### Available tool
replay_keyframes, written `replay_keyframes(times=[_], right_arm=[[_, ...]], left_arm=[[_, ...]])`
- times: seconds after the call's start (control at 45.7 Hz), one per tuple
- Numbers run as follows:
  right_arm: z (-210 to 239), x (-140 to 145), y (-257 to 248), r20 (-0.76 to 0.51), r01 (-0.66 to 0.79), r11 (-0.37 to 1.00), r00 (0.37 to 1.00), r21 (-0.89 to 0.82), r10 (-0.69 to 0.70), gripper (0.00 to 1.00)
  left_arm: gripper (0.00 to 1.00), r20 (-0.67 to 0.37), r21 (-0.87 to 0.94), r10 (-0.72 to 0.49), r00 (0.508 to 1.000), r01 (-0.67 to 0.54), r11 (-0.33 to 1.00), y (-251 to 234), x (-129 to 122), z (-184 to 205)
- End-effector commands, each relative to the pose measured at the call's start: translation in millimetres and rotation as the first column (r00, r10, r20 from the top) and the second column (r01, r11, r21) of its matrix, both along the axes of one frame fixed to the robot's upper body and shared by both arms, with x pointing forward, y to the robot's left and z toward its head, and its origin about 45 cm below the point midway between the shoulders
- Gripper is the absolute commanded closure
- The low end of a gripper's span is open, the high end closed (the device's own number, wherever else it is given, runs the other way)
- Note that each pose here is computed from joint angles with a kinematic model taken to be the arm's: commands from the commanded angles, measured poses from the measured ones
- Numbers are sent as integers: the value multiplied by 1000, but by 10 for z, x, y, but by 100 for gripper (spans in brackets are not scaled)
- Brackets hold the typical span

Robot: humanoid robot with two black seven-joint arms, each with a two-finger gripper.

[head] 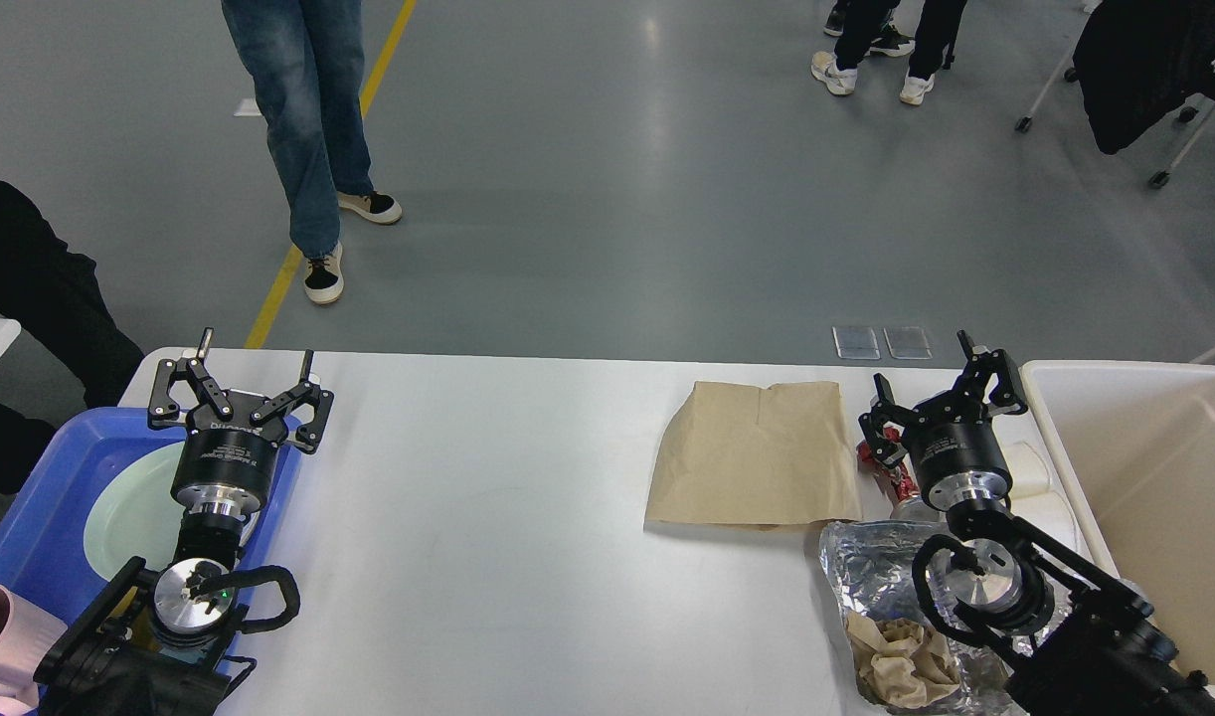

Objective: Tidy desktop

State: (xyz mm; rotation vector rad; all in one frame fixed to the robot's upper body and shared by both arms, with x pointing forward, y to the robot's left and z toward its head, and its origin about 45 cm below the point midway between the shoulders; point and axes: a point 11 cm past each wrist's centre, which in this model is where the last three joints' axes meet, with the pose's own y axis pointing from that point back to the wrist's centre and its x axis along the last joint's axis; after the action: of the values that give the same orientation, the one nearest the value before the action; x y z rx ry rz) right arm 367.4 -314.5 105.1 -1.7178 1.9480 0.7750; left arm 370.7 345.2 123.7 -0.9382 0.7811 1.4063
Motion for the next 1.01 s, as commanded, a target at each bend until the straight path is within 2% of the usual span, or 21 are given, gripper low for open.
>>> replay_keyframes(times=[0.0, 0.985], right_arm=[[0, 0, 0, 0, 0, 1000, 1000, 0, 0, 0], [34, 42, -13, 7, 4, 1000, 1000, -4, -4, 0]], left_arm=[[4, 0, 4, -9, 1000, 9, 1000, -3, 2, 3], [4, 0, 4, -8, 1000, 8, 1000, -2, 2, 4]])
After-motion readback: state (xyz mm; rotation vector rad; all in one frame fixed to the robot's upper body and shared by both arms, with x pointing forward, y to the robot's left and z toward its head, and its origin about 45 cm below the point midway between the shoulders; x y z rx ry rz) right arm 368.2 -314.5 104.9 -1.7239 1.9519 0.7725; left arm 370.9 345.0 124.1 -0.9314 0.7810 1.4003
